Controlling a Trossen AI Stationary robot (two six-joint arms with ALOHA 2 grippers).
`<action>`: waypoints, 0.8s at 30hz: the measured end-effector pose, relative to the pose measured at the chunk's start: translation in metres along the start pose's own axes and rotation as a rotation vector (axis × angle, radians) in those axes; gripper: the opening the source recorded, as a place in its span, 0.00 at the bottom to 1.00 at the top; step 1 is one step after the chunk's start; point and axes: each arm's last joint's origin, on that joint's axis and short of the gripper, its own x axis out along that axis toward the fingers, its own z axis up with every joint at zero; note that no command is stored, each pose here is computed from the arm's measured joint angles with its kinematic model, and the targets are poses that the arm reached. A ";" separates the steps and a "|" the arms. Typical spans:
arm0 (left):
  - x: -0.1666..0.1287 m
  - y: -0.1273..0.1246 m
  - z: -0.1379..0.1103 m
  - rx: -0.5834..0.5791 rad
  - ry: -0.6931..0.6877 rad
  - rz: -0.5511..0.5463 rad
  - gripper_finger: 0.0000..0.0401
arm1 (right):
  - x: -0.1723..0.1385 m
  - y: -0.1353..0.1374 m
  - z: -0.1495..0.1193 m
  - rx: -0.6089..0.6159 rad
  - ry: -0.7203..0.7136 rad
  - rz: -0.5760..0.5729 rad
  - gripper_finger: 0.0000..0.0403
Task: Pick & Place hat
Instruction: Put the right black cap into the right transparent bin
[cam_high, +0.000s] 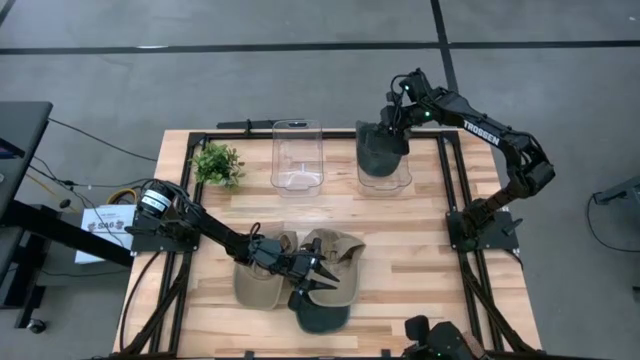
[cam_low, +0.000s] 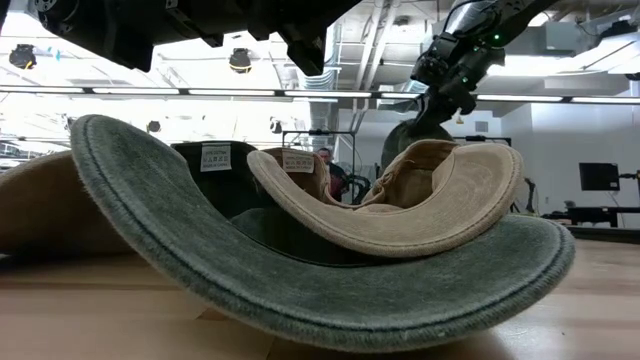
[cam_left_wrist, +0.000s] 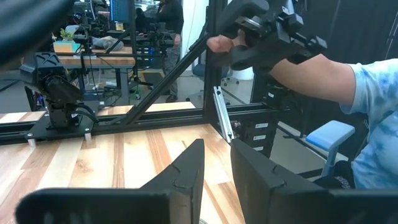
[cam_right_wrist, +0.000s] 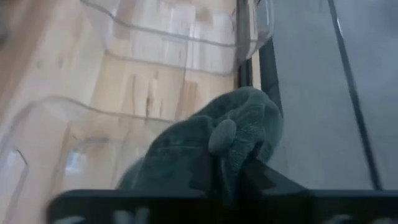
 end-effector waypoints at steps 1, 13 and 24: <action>0.000 0.000 0.000 0.000 0.000 0.000 0.19 | 0.000 0.000 -0.001 -0.011 0.010 0.002 0.03; 0.000 0.000 0.000 0.000 0.000 0.000 0.19 | -0.017 0.007 0.003 -0.123 0.155 -0.092 0.01; 0.000 0.001 0.000 0.000 0.000 0.026 0.19 | -0.047 0.016 0.016 -0.207 0.102 -0.173 0.01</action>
